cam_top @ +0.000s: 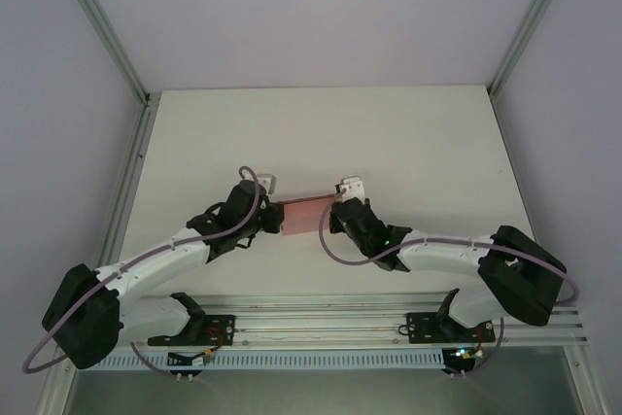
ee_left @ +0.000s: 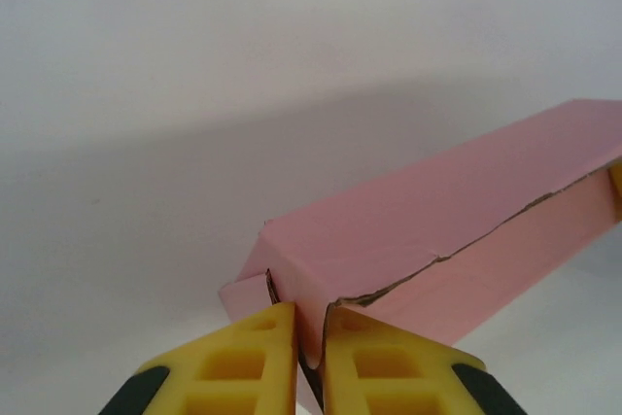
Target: Assemble paper box
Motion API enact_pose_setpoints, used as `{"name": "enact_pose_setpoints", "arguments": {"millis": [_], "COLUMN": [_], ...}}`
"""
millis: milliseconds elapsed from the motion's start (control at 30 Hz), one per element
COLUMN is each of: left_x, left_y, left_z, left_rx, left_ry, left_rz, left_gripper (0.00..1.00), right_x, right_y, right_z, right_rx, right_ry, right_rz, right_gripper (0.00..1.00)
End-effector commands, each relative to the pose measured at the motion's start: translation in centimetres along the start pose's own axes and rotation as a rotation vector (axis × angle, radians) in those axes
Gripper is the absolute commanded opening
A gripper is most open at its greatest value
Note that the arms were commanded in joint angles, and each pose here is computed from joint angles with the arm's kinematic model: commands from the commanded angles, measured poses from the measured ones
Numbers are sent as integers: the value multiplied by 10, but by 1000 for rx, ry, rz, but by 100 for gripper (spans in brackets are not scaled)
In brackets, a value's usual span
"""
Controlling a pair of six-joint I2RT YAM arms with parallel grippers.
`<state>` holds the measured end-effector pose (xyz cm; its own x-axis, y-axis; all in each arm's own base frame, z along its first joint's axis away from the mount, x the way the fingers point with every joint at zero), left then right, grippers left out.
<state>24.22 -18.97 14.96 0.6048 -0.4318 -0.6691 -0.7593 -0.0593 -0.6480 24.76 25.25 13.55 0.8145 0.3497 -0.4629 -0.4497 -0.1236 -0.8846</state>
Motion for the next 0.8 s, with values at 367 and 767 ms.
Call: {"name": "enact_pose_setpoints", "arguments": {"millis": [367, 767], "left_x": [-45, -24], "left_y": [-9, -34], "left_z": [-4, 12], "left_rx": [-237, -618], "left_ry": [-97, 14], "left_rz": [62, -24], "left_gripper": [100, 100], "right_x": [0, -2], "right_y": [63, 62], "right_z": [-2, 1], "right_rx": [-107, -117], "right_ry": [4, -9], "right_rz": [218, 207], "right_gripper": [0, 0]}}
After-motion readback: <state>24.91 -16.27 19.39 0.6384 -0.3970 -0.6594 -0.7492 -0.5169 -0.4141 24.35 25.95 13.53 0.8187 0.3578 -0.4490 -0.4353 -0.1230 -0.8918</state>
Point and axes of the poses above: each hand's point on the last joint's axis, 136 mm out from that joint toward the fingers, its own x axis out along the fingers, its own z axis along the line the jaws close on, y = z × x, the point moved 4 cm from there along -x, back along the fingers, and after that the axes turned 3 degrees about -x, right-handed, at the moved point
